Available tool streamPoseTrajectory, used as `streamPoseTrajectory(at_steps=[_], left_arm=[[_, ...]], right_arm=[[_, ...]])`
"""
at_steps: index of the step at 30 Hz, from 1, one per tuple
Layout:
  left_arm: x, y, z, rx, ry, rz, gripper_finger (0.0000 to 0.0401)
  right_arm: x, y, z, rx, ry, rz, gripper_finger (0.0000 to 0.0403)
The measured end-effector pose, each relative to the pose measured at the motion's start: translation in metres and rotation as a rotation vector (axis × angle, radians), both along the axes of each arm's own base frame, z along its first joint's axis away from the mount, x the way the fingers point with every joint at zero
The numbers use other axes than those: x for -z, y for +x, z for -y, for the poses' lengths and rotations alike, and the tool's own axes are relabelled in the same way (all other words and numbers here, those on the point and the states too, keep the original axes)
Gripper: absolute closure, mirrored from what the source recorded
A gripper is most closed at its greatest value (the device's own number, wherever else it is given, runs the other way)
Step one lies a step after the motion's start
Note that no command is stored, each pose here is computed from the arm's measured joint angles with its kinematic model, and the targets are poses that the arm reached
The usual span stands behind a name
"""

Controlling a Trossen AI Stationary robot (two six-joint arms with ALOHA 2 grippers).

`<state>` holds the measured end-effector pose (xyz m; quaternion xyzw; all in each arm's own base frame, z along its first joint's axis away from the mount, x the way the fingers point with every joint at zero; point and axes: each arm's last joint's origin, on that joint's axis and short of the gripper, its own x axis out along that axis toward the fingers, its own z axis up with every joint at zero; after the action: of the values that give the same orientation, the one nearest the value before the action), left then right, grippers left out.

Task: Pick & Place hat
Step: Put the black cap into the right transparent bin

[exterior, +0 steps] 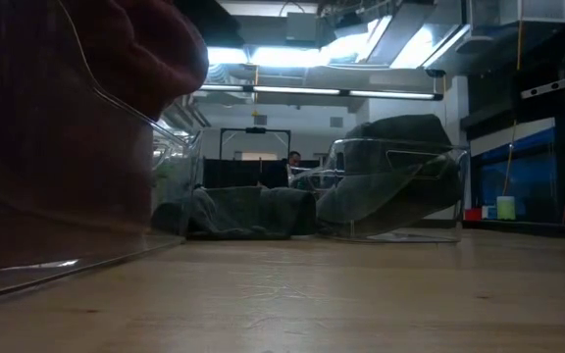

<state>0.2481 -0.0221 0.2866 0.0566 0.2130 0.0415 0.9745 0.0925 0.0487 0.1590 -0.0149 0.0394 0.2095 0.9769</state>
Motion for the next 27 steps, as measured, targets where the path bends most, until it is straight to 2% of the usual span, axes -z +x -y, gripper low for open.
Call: streamPoseTrajectory(at_steps=[4, 9, 17, 22, 27], left_arm=[[0.006, 0.026, -0.004, 0.021, -0.027, -0.111, 0.0191], [0.024, 0.055, -0.013, 0.025, -0.11, -0.239, 0.0192], [0.054, 0.085, -0.039, -0.022, -0.142, -0.392, 0.0191], [0.017, 0.092, -0.038, -0.019, -0.15, -0.283, 0.0191], [-0.014, 0.079, -0.032, 0.007, -0.123, -0.245, 0.0191]], right_arm=[[0.0, 0.0, 0.0, 0.0, 0.0, 0.0, 0.0395], [0.0, 0.0, 0.0, 0.0, 0.0, 0.0, 0.0395], [0.0, 0.0, 0.0, 0.0, 0.0, 0.0, 0.0395], [0.0, 0.0, 0.0, 0.0, 0.0, 0.0, 0.0395], [0.0, 0.0, 0.0, 0.0, 0.0, 0.0, 0.0395]])
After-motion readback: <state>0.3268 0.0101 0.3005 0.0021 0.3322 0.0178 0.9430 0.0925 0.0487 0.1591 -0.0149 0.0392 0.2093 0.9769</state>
